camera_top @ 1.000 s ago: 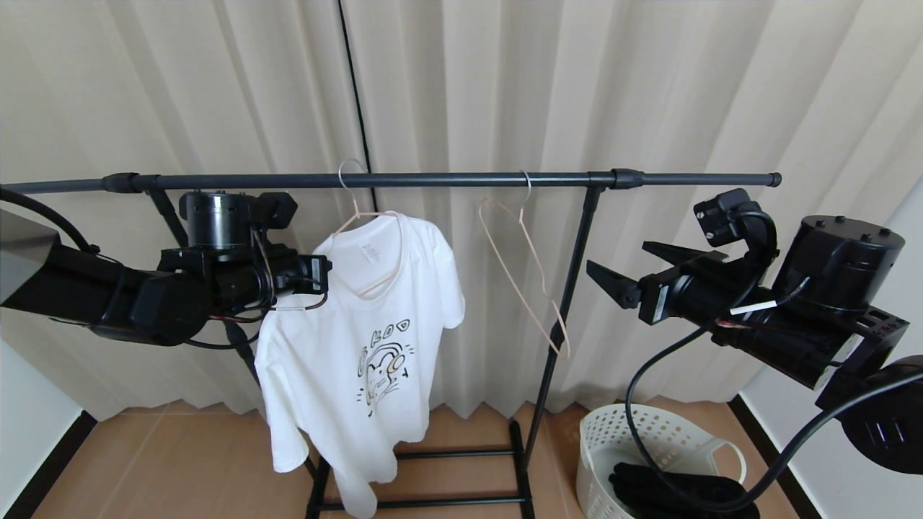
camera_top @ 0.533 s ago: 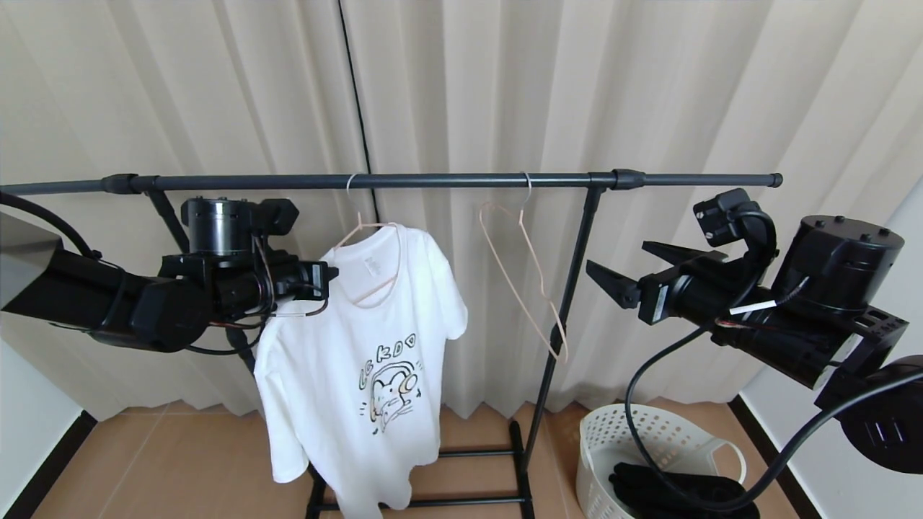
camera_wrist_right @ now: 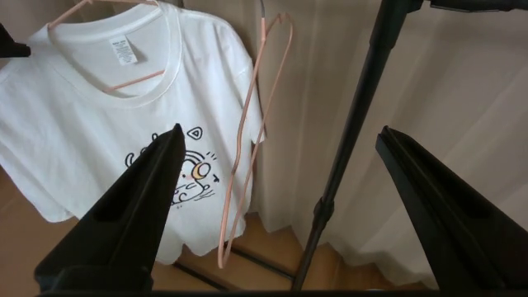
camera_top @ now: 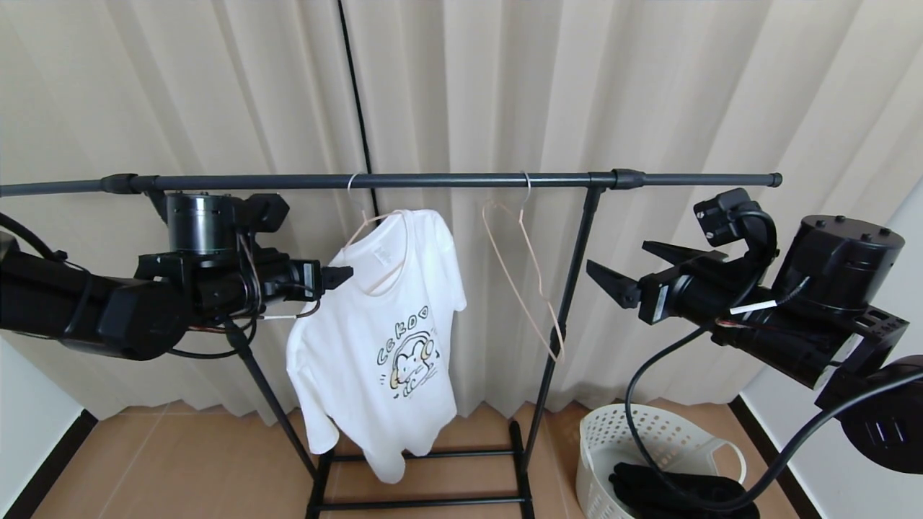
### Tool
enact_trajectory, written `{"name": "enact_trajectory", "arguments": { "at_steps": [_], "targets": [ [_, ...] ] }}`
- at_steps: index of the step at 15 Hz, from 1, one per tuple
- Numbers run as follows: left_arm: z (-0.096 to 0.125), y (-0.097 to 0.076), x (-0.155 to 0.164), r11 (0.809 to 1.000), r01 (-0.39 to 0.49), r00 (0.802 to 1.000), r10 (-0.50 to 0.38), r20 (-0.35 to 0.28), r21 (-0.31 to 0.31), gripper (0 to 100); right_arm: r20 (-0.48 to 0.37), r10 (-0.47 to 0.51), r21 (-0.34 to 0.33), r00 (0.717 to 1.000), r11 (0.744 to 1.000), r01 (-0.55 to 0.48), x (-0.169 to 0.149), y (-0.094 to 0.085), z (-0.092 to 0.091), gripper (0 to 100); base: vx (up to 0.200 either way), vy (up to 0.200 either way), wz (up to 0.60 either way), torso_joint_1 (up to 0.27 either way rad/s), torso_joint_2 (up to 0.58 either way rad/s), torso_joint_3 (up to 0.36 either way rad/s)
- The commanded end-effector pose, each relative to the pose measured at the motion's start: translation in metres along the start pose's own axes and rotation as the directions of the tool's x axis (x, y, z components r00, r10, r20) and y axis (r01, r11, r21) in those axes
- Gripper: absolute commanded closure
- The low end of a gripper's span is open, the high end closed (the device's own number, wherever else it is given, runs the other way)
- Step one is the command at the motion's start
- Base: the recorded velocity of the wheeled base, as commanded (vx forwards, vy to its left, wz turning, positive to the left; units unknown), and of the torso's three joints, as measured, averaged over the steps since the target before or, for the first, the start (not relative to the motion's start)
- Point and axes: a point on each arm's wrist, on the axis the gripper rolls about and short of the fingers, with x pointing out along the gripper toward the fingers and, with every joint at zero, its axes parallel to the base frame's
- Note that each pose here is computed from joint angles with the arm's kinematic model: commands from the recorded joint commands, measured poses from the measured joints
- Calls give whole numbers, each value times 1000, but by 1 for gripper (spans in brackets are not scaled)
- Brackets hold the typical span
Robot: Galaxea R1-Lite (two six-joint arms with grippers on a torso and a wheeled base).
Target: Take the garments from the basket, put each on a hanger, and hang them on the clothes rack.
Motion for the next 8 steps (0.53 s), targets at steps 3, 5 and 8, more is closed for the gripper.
{"name": "enact_trajectory", "arguments": {
  "at_steps": [3, 5, 8],
  "targets": [
    [17, -11, -69, 999, 13, 995, -18, 100, 49, 0, 22, 0, -3, 1000, 1000, 0, -5, 1, 7, 0, 0, 0, 0, 0, 0, 0],
    [7, -20, -113, 993, 25, 992, -39, 123, 113, 0, 42, -16, -7, 999, 1000, 17, -23, 1, 13, 0, 0, 0, 0, 0, 0, 0],
    [-23, -35, -162, 985, 74, 987, -95, 129, 158, 0, 95, -65, -12, 993, 998, 66, -60, -6, 31, 0, 0, 0, 0, 0, 0, 0]
  ]
}}
